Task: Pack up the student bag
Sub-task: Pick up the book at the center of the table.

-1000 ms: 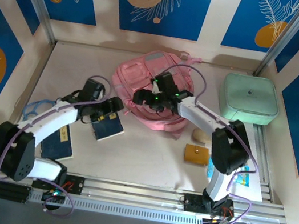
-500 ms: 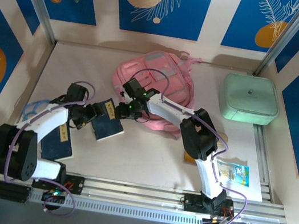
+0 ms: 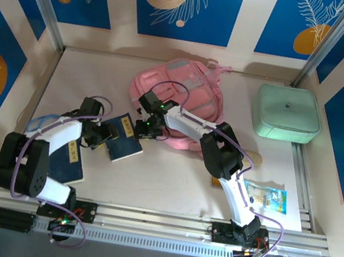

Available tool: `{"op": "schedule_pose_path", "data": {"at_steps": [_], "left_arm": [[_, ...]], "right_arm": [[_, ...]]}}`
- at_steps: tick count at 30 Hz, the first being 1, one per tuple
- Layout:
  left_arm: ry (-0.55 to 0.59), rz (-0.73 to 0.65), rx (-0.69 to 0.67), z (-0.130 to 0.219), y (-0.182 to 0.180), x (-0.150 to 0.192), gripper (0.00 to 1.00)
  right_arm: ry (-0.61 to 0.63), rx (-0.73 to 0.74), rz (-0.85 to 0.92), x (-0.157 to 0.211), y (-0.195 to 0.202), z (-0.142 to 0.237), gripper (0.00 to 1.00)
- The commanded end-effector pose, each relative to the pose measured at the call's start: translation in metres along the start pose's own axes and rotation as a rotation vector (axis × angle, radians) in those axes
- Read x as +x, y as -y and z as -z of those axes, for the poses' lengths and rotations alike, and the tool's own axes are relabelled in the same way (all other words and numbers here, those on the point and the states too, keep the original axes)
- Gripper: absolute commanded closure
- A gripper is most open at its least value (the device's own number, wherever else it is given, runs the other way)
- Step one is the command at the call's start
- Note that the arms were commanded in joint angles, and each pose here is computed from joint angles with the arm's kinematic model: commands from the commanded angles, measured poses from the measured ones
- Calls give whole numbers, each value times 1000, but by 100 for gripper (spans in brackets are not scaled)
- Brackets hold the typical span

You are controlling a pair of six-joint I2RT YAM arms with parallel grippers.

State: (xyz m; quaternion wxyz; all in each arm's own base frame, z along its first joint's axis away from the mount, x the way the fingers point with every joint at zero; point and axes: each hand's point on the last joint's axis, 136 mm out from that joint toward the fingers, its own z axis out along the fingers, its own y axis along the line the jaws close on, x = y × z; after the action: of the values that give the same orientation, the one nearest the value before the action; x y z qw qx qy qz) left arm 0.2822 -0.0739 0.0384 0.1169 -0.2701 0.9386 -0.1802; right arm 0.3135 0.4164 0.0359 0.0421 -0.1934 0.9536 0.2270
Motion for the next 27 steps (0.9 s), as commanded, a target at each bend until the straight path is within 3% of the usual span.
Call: {"op": "schedule_pose_path", "data": {"at_steps": [1, 7, 10, 20, 27], "left_arm": [[-7, -9, -36, -3, -12, 1, 42], [-28, 17, 13, -14, -8, 5, 58], [-30, 26, 18, -18, -8, 5, 61], [-1, -1, 116, -9, 9, 2, 66], [61, -36, 336, 19, 45, 0, 66]], "right_arm": [[-36, -14, 0, 4, -2, -3, 76], [-53, -13, -5, 6, 0, -7, 77], [-60, -11, -5, 8, 1, -9, 78], [-80, -10, -6, 13, 4, -14, 78], [-101, -4, -15, 17, 8, -19, 79]]}}
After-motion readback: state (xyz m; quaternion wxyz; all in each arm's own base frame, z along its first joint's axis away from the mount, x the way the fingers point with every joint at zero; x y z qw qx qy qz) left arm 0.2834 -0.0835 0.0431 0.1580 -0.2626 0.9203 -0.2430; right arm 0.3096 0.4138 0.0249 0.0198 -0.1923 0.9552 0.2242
